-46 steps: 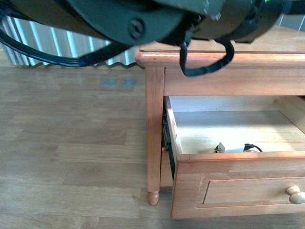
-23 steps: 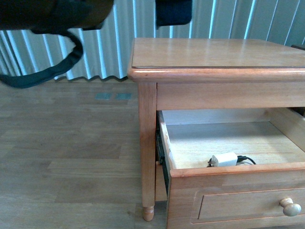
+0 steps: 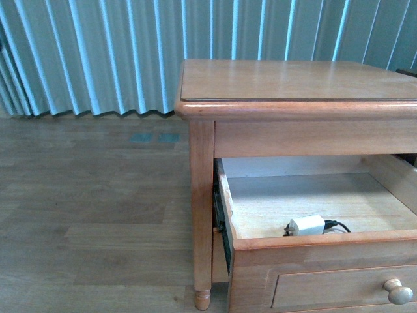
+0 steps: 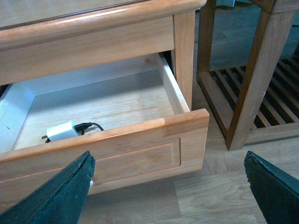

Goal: Put charger into drawer

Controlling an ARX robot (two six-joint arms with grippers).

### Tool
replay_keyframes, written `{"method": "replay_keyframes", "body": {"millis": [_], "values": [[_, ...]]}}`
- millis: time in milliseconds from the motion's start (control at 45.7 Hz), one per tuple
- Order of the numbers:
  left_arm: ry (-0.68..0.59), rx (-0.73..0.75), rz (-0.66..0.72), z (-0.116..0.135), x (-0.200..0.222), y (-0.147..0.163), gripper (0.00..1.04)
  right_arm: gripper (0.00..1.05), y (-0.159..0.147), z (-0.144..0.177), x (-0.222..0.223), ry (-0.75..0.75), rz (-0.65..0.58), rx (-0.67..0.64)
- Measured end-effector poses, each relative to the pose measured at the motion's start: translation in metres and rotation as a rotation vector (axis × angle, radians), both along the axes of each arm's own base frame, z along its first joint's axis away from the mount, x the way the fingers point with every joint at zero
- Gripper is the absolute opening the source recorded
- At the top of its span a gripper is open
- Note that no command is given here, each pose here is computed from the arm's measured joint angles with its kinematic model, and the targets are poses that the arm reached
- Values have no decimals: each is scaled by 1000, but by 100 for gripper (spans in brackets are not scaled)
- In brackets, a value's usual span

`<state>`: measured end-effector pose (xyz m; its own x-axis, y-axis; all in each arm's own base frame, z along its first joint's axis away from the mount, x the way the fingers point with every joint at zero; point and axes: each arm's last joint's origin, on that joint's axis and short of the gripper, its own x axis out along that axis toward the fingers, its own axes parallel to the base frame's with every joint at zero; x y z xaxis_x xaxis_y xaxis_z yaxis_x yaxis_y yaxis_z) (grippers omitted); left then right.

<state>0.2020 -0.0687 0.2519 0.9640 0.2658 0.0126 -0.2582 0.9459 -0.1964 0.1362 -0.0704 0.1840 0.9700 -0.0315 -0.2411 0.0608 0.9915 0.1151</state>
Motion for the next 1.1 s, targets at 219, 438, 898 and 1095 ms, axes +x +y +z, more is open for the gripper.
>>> {"method": "replay_keyframes", "body": {"millis": [219, 438, 898, 1095], "values": [[32, -49, 130, -17, -27, 24, 99, 96, 0, 0, 0, 0, 0, 0], [25, -45, 95, -16, -29, 26, 97, 96, 0, 0, 0, 0, 0, 0], [39, 176, -272, -52, -56, 51, 25, 96, 0, 0, 0, 0, 0, 0], [41, 183, -298, -65, -68, 62, 4, 96, 0, 0, 0, 0, 0, 0]]}}
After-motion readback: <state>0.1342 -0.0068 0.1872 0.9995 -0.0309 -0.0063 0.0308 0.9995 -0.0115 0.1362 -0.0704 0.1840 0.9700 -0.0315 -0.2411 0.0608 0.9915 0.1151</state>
